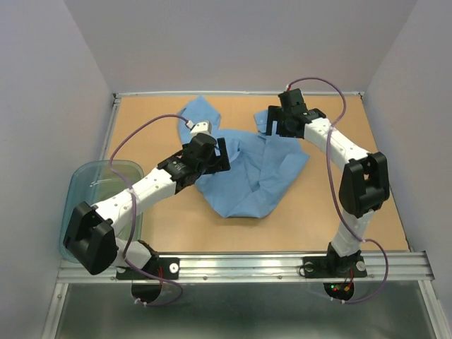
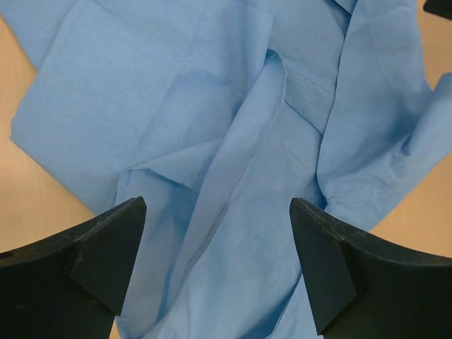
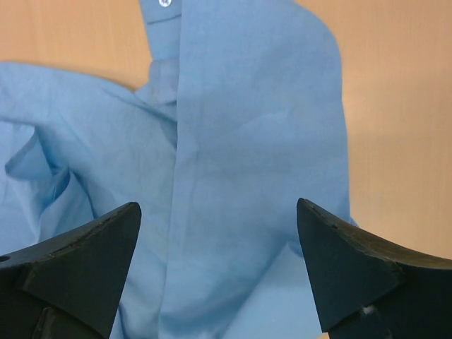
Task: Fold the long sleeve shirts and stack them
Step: Flatten the shirt out
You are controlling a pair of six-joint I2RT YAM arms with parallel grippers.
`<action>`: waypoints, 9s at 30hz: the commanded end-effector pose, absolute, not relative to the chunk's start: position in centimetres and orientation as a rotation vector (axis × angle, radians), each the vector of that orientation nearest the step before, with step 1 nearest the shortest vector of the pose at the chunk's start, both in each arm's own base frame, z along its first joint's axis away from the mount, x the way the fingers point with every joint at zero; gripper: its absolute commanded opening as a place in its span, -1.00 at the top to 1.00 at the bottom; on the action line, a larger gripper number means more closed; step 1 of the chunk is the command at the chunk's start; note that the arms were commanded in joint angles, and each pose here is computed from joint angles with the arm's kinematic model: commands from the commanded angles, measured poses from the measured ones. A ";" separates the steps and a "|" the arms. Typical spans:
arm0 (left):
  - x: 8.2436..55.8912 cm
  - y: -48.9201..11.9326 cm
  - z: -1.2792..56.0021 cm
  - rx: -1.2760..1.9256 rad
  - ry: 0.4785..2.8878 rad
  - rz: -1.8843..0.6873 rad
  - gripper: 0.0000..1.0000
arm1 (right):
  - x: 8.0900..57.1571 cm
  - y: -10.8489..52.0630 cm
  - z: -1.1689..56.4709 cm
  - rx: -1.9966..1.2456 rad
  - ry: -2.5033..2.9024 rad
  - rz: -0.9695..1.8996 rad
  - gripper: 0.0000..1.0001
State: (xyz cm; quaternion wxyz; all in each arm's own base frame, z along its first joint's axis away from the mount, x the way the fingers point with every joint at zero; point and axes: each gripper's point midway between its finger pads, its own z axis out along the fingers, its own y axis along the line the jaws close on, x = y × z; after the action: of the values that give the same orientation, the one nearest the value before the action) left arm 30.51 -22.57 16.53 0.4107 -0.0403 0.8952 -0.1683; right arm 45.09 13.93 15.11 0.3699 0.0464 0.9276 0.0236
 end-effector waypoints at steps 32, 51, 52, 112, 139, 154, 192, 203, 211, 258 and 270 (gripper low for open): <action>23.8 -20.5 12.4 -0.188 2.397 -0.442 -0.72 | 49.9 14.9 11.1 0.189 2.385 0.049 -0.59; 23.7 -20.6 12.5 -0.211 2.374 -0.482 0.94 | 50.2 16.0 9.5 0.309 2.393 0.081 -0.32; 23.7 -20.6 12.6 -0.212 2.372 -0.481 0.96 | 50.3 15.8 9.4 0.325 2.388 0.070 -0.29; 48.0 -19.4 61.2 -0.045 1.119 -0.908 1.00 | 50.7 -1.7 55.8 0.464 1.361 0.206 0.99; 21.8 -11.5 24.4 -0.483 1.914 -0.846 0.73 | 21.3 3.9 28.4 0.646 1.665 0.613 0.87; 16.0 -7.9 30.7 -0.460 1.695 -0.821 -0.71 | 18.2 3.3 29.8 0.386 1.775 0.419 -0.72; 43.8 -9.0 16.0 -0.418 2.190 -0.143 -0.97 | 54.9 8.5 11.1 -0.160 2.404 0.385 -0.80; 45.7 -8.5 13.8 -0.434 2.238 -0.150 -0.60 | 55.0 10.3 7.0 -0.241 2.458 0.424 -0.79; 46.0 -7.6 11.9 -0.456 2.268 -0.133 -0.19 | 54.6 10.5 5.5 -0.254 2.485 0.430 -0.62; 43.6 0.0 14.7 -0.578 2.218 -0.060 0.67 | 54.4 -6.1 18.0 0.544 2.178 -0.210 0.23; 43.2 -3.5 23.2 -0.447 2.085 -0.250 -0.86 | 49.2 1.8 24.6 0.404 2.131 0.121 -0.81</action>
State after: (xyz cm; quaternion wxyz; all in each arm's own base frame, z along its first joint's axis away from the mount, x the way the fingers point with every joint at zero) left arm 45.14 -0.79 18.88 0.4429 -0.2122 0.8696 -0.0505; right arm 51.39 -2.72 19.84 0.4247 0.1992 0.8831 -0.0116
